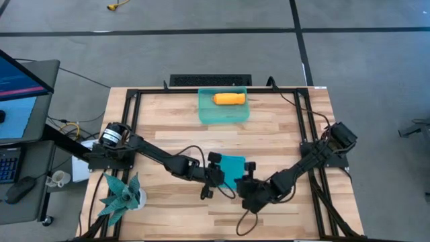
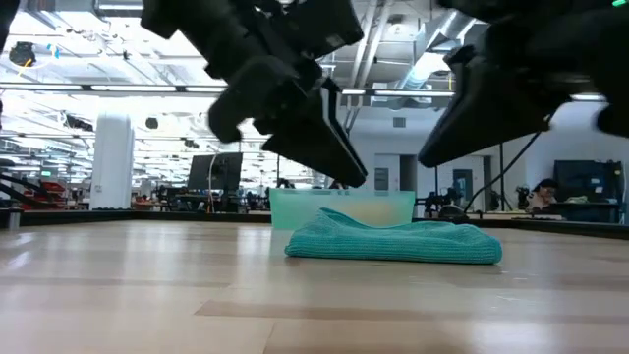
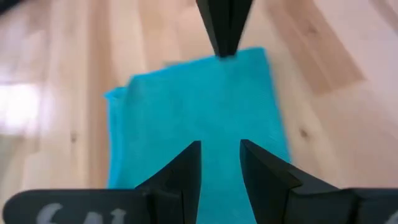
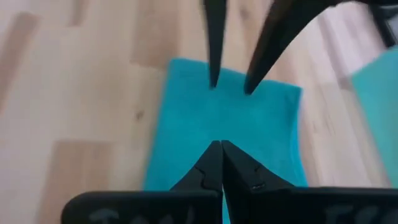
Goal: Roll microfiber towels into tight, uniform cylinder then place into a basket
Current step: Roll the blue microfiber cloth on the table
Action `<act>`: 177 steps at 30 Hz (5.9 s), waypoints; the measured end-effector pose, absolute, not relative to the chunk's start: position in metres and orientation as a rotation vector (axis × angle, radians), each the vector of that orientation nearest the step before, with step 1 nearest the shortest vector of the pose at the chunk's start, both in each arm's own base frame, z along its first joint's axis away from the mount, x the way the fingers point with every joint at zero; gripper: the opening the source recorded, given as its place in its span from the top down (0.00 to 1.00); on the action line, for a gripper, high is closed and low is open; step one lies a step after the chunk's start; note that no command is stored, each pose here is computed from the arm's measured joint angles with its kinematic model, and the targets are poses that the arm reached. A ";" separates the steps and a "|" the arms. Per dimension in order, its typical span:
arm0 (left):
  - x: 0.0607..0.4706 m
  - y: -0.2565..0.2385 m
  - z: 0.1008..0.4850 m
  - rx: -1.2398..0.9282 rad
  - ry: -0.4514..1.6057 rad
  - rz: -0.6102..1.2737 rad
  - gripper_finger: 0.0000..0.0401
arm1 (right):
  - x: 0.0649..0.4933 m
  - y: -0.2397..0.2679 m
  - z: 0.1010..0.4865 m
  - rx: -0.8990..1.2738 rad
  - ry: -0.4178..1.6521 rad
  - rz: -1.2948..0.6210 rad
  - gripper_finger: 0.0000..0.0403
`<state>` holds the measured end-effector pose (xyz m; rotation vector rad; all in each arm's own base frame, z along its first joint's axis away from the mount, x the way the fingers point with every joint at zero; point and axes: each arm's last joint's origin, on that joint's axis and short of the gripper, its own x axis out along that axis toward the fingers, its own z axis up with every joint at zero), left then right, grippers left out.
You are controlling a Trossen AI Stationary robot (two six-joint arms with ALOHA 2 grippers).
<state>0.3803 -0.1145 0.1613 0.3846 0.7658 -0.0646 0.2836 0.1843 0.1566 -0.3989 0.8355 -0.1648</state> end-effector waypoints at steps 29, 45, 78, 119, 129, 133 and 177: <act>0.369 -0.074 0.131 0.106 0.873 -0.047 0.74 | 0.289 0.133 0.133 -0.095 1.031 -0.298 0.96; 0.371 -0.069 0.133 -0.059 0.897 -0.006 0.74 | 0.277 0.102 0.113 -0.032 1.051 -0.501 0.96; 0.354 -0.163 0.201 0.605 0.897 0.308 0.74 | 0.240 0.176 0.181 -0.509 0.882 -0.616 0.94; 0.357 -0.180 0.179 0.422 0.805 -0.075 0.72 | 0.257 0.180 0.176 -0.429 1.068 -0.384 0.82; 0.362 -0.172 0.177 0.383 0.787 -0.072 0.57 | 0.249 0.179 0.151 -0.533 1.077 -0.272 0.74; 0.364 -0.168 0.177 0.378 0.789 -0.063 0.52 | 0.243 0.173 0.139 -0.549 1.088 -0.272 0.75; 0.390 -0.122 0.127 0.404 0.939 -0.019 0.51 | 0.254 0.177 0.130 -0.312 1.002 -0.198 0.66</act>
